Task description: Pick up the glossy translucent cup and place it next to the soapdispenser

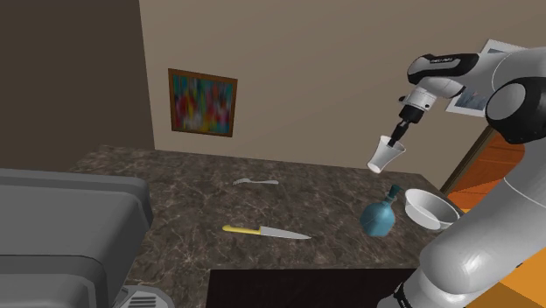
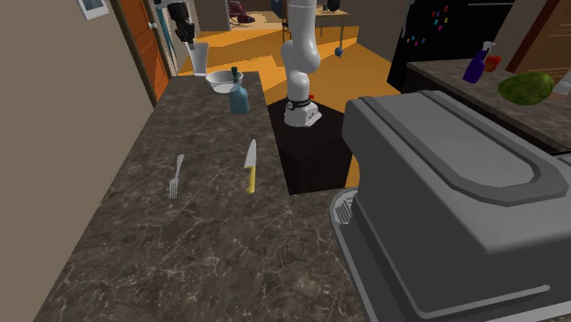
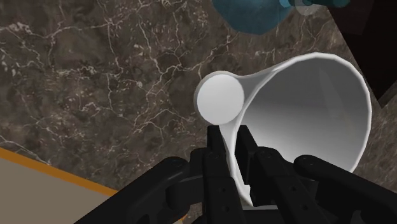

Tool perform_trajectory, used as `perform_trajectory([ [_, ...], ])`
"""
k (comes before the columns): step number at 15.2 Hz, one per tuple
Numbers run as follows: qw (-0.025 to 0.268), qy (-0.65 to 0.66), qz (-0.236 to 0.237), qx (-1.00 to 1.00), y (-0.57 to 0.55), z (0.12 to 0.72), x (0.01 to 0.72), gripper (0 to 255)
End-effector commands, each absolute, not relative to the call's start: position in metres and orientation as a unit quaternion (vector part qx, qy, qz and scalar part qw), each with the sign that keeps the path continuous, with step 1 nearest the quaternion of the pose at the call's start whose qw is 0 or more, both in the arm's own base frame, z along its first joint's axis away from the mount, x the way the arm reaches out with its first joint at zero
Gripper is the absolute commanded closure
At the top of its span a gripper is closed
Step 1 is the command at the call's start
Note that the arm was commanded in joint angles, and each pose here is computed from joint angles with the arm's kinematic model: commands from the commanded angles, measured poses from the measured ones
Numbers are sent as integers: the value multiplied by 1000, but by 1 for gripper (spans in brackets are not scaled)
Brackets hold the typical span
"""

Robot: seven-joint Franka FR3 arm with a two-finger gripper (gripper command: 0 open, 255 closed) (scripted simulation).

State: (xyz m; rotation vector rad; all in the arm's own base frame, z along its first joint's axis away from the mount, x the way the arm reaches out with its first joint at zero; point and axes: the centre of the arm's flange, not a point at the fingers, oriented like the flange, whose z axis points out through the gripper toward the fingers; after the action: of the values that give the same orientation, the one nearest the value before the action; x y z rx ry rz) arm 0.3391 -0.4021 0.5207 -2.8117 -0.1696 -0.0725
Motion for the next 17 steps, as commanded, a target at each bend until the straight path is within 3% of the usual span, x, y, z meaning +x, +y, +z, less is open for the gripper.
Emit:
perform_trajectory([
  [1,161,-59,-26,-985,-402,511,340,255],
  [17,161,-59,-26,-985,-402,426,340,255],
])
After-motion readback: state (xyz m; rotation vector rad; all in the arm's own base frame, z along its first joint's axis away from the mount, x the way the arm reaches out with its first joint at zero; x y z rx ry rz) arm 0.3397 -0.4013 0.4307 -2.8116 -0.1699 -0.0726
